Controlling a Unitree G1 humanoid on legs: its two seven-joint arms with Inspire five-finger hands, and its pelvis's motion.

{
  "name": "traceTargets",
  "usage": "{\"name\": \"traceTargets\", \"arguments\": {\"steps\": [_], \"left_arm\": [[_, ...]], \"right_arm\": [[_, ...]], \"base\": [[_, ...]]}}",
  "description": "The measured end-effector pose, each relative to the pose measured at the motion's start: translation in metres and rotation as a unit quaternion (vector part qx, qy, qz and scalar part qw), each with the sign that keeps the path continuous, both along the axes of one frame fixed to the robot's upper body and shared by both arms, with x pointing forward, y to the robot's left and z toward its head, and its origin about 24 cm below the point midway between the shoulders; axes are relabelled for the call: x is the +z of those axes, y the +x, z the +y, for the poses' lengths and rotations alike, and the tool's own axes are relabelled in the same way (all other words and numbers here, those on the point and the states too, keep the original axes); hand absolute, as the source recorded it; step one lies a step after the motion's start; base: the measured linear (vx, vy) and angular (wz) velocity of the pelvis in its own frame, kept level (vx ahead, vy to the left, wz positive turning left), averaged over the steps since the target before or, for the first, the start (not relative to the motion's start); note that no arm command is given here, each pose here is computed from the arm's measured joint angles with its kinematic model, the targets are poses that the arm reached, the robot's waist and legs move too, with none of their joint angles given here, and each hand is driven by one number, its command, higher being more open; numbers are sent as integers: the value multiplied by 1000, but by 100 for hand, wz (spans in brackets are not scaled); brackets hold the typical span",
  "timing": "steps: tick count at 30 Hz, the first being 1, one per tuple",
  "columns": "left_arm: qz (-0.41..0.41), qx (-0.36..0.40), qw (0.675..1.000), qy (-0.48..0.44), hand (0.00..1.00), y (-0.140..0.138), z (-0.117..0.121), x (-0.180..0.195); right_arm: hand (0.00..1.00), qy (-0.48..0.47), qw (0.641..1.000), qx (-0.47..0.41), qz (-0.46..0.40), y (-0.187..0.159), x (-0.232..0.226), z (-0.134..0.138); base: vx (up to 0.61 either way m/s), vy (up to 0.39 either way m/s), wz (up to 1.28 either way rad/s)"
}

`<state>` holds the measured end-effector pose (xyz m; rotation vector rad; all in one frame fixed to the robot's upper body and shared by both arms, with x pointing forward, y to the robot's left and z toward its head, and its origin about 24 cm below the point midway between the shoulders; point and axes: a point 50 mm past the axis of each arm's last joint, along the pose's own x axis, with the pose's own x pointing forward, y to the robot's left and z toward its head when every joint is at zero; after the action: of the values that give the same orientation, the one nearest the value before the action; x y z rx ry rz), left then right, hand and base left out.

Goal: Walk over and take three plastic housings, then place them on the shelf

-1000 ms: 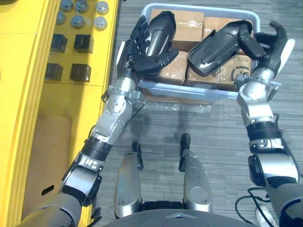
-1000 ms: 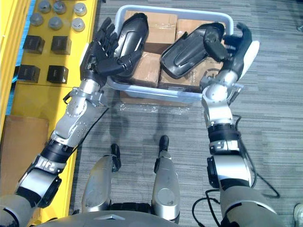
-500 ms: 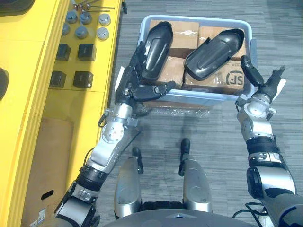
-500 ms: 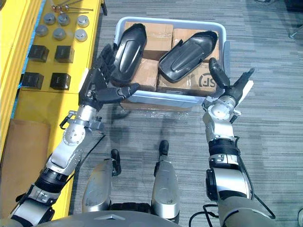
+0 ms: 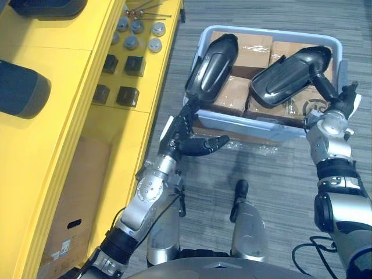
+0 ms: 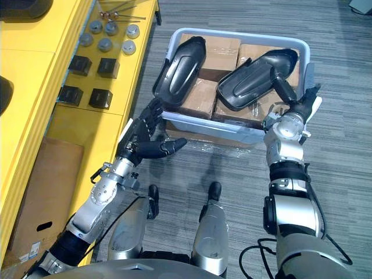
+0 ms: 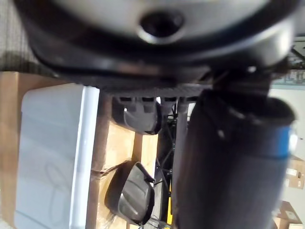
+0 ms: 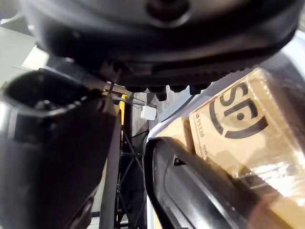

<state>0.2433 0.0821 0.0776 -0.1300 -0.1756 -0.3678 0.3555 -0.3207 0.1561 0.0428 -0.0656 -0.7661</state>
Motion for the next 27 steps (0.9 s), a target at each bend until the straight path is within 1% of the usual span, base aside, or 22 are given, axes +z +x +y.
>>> {"name": "traceTargets", "arguments": {"steps": [3,7,10,15,19,21,27], "left_arm": [[19,-16,1000,-19,100,-6,-8,-5],[36,-14,999,-30,100,-10,-12,-12],[70,-10,997,-24,100,-11,-15,-28],[123,4,992,-4,100,-17,-13,-55],[140,2,990,-3,100,-23,-15,-63],[144,5,990,-3,100,-23,-15,-65],[151,7,988,-19,100,-25,-19,-67]], "right_arm": [[100,-2,1000,-8,10,0,5,-7],[100,5,1000,-2,29,8,11,-3],[100,22,998,-9,62,10,6,-6],[100,46,994,-16,99,11,0,-10],[100,55,994,-20,93,10,7,-16],[100,58,995,-18,80,12,19,-16],[100,64,996,-29,55,9,41,-28]], "base": [[-5,-8,12],[4,2,9],[10,6,7],[0,9,6],[-8,23,8],[-17,6,2],[-16,10,10]]}}
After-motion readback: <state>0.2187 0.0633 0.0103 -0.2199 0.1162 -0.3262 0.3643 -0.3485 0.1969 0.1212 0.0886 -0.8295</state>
